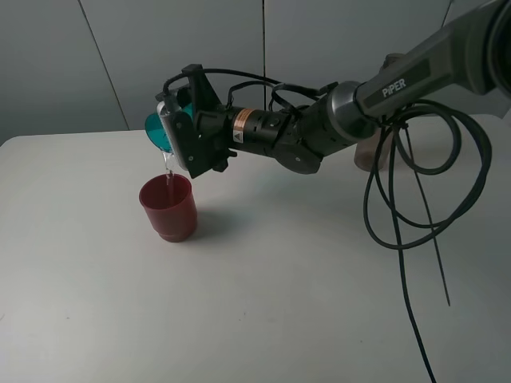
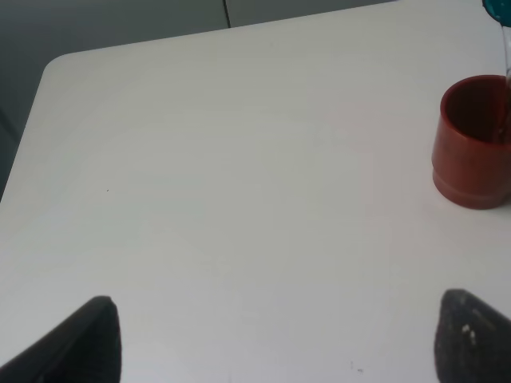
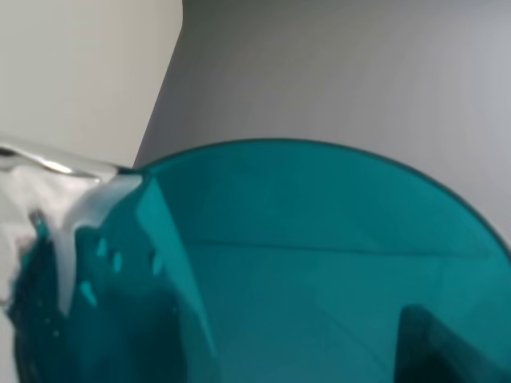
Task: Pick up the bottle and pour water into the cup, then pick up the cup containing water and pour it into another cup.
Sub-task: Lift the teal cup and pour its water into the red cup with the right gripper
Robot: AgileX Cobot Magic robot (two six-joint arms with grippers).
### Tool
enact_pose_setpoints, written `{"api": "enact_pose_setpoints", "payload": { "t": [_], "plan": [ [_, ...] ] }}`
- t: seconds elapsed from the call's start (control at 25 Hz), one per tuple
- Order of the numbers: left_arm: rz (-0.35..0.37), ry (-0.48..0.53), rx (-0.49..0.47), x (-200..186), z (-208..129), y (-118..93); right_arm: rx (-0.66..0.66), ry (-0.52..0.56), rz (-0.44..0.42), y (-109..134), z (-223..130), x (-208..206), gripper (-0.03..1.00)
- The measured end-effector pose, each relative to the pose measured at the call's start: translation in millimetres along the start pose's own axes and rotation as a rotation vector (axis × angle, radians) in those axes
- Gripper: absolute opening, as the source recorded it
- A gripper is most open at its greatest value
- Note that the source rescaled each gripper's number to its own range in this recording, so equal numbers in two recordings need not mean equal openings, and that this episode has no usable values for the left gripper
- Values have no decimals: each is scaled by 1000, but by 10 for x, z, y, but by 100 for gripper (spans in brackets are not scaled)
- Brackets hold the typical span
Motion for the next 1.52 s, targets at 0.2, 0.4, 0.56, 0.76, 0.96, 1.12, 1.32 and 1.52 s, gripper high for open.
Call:
{"api": "enact_pose_setpoints", "payload": {
  "t": [0.2, 0.4, 0.56, 0.76, 0.96, 1.12, 1.32, 1.52],
  "plan": [
    [0, 0, 0, 0, 0, 0, -41, 1, -3, -5, -2, 0, 6],
    [0, 0, 0, 0, 0, 0, -80, 16, -11, -21, -28, 0, 6],
    [0, 0, 0, 0, 0, 0, -106, 25, -22, -43, -42, -1, 6],
    [0, 0, 0, 0, 0, 0, -143, 22, -36, -68, -34, -1, 6],
    [0, 0, 0, 0, 0, 0, -160, 20, -57, -106, -28, -3, 6],
    [0, 0, 0, 0, 0, 0, -165, 13, -83, -157, -12, -3, 6],
    [0, 0, 0, 0, 0, 0, -165, 12, -88, -165, -9, -4, 6],
    [0, 0, 0, 0, 0, 0, -170, 6, -87, -162, 10, -1, 6]
  ]
}}
Point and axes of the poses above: a point on each arm's last joint axis where the gripper is mounted, x pointing out along that axis toward the gripper, y along the wrist's bending axis when the last joint is at zero, z = x × y, the point moved 9 cm from there along x, pointing out along that axis toward the gripper, and after that the axes turned 4 degrees about x, right-handed, at the moved point
